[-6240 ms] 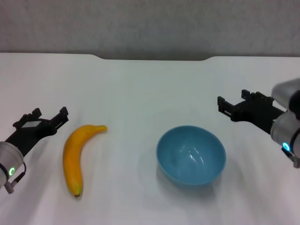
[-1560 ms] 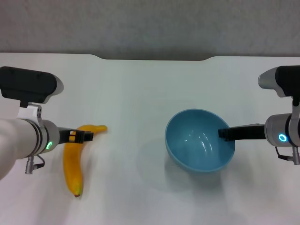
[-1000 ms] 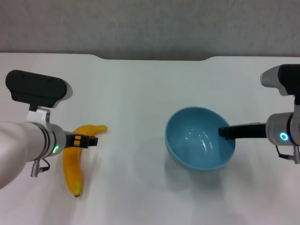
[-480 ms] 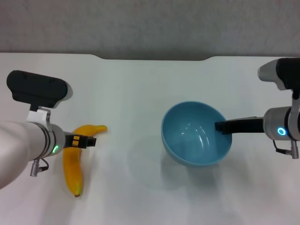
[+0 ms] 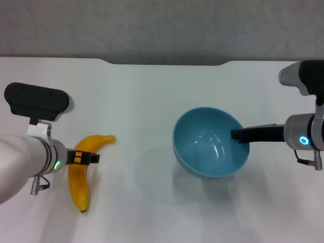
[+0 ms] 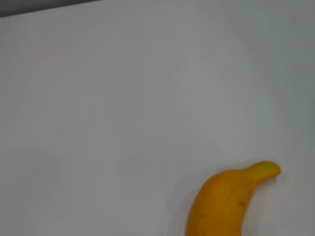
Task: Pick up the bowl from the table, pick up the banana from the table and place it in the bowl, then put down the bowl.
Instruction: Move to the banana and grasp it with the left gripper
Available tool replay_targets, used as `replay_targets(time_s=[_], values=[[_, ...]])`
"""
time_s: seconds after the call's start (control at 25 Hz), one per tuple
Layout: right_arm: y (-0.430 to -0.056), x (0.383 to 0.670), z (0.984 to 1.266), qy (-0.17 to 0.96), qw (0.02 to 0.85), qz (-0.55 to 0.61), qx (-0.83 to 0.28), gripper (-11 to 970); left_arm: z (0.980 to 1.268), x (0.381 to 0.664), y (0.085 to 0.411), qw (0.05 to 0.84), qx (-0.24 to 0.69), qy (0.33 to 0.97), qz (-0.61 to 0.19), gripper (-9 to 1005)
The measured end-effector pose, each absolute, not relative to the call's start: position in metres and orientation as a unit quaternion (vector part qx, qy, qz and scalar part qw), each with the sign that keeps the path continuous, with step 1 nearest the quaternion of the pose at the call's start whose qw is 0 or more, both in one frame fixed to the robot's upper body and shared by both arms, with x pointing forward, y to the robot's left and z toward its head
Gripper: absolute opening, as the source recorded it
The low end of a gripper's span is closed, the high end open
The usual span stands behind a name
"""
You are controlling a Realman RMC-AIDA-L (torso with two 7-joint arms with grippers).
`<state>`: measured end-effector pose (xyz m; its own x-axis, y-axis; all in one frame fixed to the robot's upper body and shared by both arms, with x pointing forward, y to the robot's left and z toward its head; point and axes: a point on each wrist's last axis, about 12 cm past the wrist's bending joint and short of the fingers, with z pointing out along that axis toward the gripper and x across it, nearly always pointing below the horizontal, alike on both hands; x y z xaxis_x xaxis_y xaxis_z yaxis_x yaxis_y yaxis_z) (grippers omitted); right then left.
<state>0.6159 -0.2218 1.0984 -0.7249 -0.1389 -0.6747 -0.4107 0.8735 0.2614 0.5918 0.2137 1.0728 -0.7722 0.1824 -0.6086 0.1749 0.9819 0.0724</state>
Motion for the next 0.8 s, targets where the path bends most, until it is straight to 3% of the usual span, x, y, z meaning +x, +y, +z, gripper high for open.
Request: replay_targets(time_s=[0.4, 0.8], values=[[-0.2213, 0.6155, 1.0984, 0.907, 0.338, 0.201, -0.152, 33, 1.0637, 0.5916, 0.2170, 0.304, 0.082, 0.949, 0.003, 878], [-0.2208, 0.6150, 1.0975, 0.906, 0.339, 0.201, -0.152, 32, 1.0633, 0.5928, 0.2187, 0.308, 0.077, 0.948, 0.001, 727]])
